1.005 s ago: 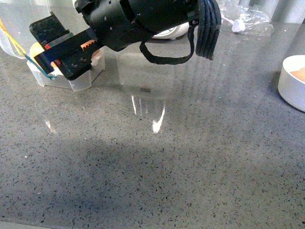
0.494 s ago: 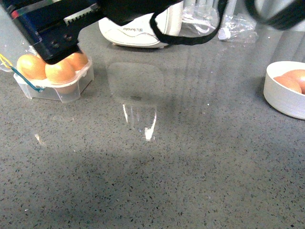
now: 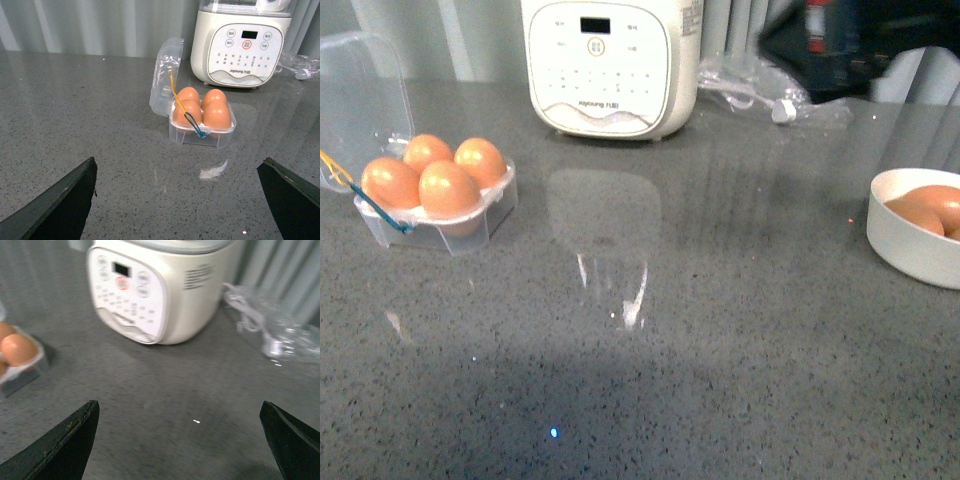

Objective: Put egg into box

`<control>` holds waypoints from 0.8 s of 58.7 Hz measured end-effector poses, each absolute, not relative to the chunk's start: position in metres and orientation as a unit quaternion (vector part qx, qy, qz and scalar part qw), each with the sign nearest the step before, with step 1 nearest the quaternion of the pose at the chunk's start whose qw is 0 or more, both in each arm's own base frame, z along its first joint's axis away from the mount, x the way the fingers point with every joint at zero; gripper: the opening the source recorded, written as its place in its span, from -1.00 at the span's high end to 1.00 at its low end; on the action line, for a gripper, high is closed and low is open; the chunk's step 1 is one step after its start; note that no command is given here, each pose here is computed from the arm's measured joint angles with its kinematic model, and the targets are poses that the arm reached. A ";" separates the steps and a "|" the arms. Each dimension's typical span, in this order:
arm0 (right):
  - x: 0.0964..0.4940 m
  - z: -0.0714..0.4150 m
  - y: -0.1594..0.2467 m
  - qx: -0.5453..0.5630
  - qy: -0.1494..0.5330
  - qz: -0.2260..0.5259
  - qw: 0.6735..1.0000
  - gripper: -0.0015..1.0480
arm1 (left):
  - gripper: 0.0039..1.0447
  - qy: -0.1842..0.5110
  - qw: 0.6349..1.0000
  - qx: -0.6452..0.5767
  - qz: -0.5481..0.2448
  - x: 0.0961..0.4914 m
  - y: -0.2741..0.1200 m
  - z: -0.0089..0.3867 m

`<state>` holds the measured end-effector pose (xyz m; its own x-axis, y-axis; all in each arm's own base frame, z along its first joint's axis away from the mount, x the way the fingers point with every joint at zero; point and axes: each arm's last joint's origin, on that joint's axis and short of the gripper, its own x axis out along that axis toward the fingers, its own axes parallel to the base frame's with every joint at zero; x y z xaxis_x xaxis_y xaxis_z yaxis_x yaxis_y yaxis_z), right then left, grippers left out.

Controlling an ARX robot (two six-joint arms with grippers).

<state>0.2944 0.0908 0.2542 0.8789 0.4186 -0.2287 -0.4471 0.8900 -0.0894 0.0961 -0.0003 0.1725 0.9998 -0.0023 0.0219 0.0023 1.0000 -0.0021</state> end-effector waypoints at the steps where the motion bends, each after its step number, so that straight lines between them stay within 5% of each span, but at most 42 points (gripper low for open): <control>1: 0.290 0.256 0.083 -0.067 0.099 0.215 0.969 -0.86 | -0.87 -0.011 1.000 -0.001 -0.001 0.096 0.000 0.173; 16: 0.257 0.249 -0.005 -0.019 0.090 0.119 0.989 -0.86 | -0.87 -0.011 1.000 -0.001 -0.001 0.096 0.000 0.173; 28: 0.245 0.241 -0.033 0.000 0.080 0.070 0.994 -0.84 | -0.87 -0.011 1.000 -0.001 -0.001 0.096 0.000 0.173; 35: 0.225 0.228 -0.034 -0.007 0.013 -0.002 1.000 -0.42 | -0.87 -0.011 1.000 -0.001 -0.001 0.096 0.000 0.173; 47: 0.192 0.207 -0.020 -0.005 0.006 -0.001 1.000 0.36 | -0.87 -0.011 1.000 -0.001 -0.001 0.096 0.000 0.173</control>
